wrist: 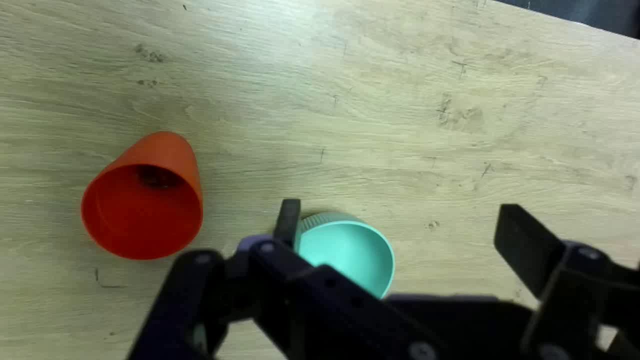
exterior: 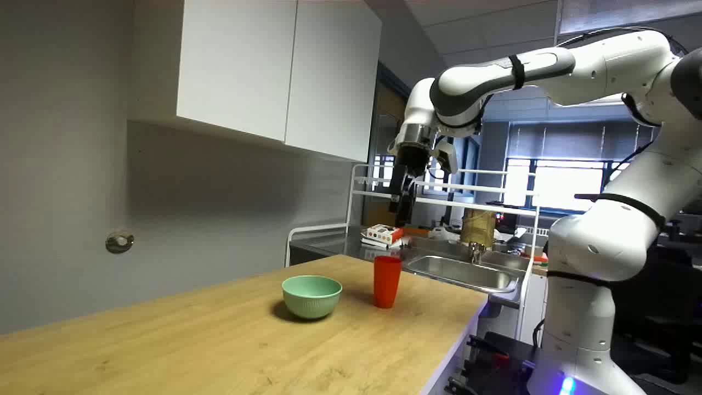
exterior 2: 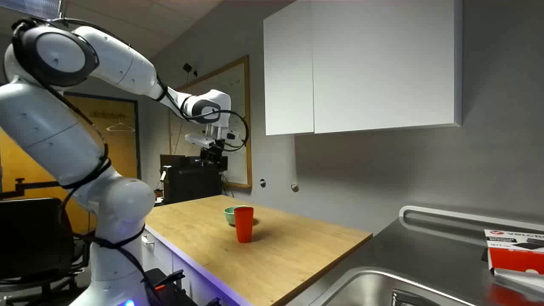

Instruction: Pour the contents of the cup into the bowl

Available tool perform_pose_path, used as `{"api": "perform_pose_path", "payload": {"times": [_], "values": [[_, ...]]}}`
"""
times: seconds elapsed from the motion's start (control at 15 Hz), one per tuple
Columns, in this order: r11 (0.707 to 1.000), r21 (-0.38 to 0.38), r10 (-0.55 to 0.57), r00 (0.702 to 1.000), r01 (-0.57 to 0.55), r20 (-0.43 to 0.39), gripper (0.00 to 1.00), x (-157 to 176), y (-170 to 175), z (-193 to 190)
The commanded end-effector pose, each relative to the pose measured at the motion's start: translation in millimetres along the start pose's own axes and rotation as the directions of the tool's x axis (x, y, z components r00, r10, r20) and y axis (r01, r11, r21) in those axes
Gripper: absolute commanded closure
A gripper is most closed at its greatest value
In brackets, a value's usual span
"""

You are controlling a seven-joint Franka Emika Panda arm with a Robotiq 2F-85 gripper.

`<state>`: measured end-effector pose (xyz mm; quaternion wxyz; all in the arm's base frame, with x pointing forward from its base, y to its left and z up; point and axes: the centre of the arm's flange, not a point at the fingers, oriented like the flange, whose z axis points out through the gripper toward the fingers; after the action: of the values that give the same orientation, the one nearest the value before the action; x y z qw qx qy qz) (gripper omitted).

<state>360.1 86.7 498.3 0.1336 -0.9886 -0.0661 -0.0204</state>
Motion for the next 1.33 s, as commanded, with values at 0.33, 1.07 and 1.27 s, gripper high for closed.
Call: {"api": "perform_pose_path", "payload": {"times": [0.33,1.07,1.27], "values": [[1.000,0.000,-0.002,1.000,0.002,-0.011,0.00,0.6,-0.7,-3.0],[0.994,0.007,0.105,0.994,-0.105,-0.008,0.00,19.4,31.8,5.0],[0.980,0.008,0.197,0.980,-0.197,-0.008,0.00,30.6,59.6,13.5]]}}
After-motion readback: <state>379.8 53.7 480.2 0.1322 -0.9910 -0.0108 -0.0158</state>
